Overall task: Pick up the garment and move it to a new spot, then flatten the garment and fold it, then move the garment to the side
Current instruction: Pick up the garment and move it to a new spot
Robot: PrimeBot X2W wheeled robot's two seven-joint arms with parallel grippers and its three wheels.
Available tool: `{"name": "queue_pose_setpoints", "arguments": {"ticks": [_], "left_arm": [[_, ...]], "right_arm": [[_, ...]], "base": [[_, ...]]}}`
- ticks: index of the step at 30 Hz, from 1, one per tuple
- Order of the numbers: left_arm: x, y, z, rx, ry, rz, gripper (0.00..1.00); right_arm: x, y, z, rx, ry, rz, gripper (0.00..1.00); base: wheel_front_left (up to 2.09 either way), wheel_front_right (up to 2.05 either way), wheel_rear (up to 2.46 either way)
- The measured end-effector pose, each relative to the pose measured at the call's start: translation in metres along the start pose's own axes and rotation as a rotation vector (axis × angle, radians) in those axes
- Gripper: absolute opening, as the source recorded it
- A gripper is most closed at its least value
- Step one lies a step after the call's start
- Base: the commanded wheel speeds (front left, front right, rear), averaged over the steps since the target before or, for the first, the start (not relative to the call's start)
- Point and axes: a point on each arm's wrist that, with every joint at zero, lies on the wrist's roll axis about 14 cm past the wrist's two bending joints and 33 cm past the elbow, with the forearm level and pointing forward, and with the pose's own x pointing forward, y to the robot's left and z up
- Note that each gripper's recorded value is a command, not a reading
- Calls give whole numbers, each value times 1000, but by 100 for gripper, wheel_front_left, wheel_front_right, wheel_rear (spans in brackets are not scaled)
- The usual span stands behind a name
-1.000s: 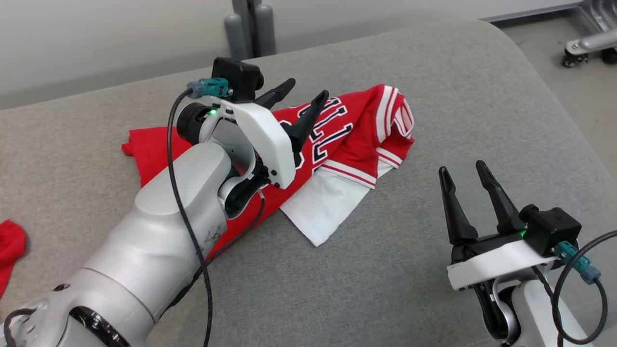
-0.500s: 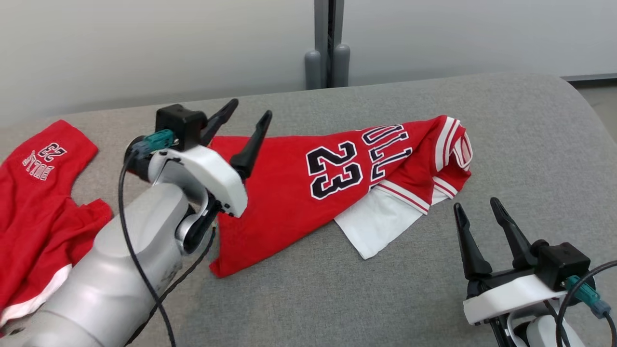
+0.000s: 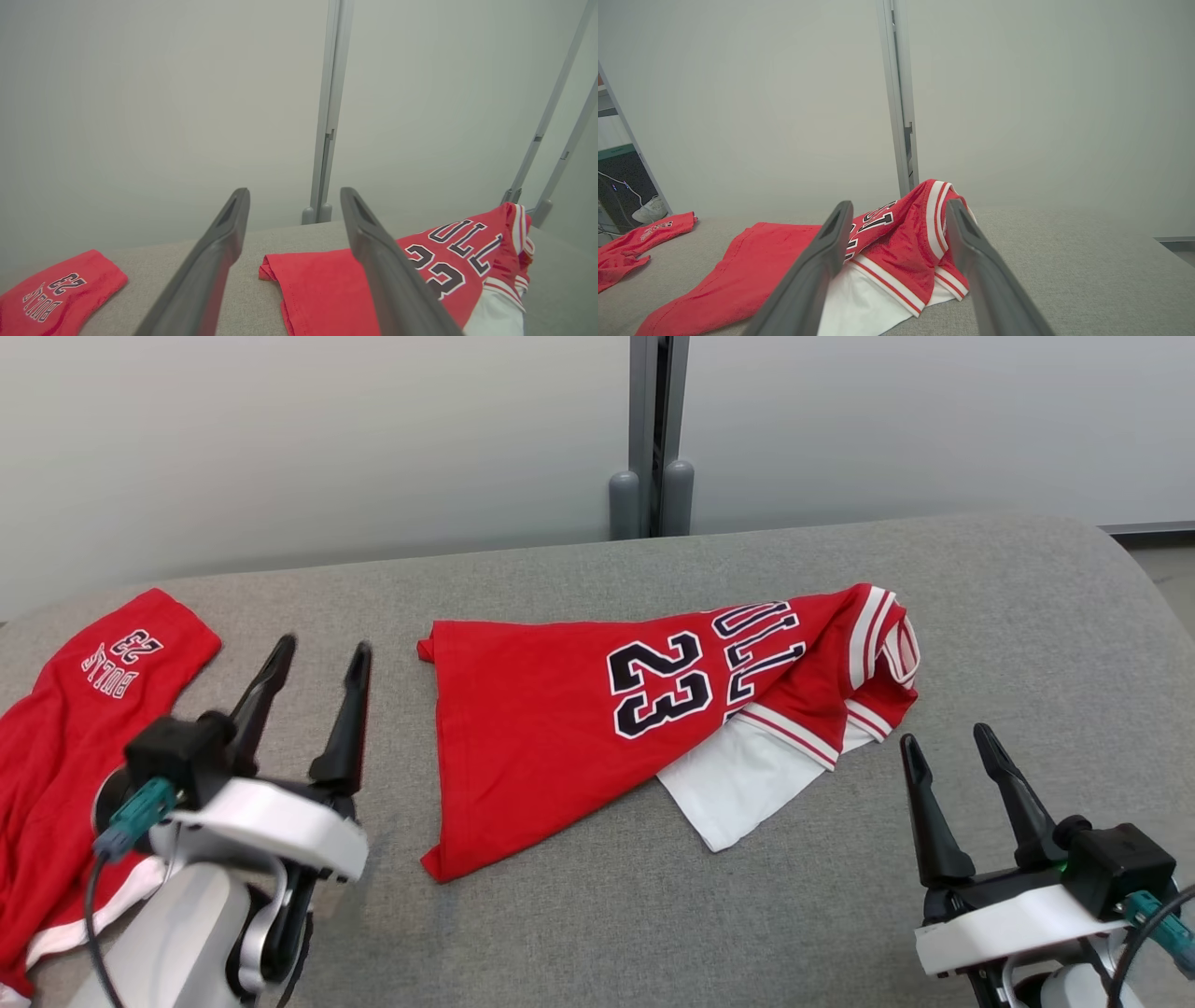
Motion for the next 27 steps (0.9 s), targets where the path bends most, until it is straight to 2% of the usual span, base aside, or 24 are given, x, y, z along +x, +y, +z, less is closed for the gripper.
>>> {"name": "queue_pose_setpoints", "arguments": {"ticks": [9, 17, 27], "left_arm": [[-43, 36, -4, -20, -36, 191, 100], [-73, 56, -16, -42, -38, 296, 100], [-84, 50, -32, -79, -17, 303, 100]], "right_arm": [[-9, -6, 19, -11, -59, -29, 100], [-13, -12, 15, 2, -47, -54, 100], [-14, -10, 12, 8, -38, -51, 100]], "base": [[0, 0, 0], [0, 0, 0], [0, 0, 0]]}}
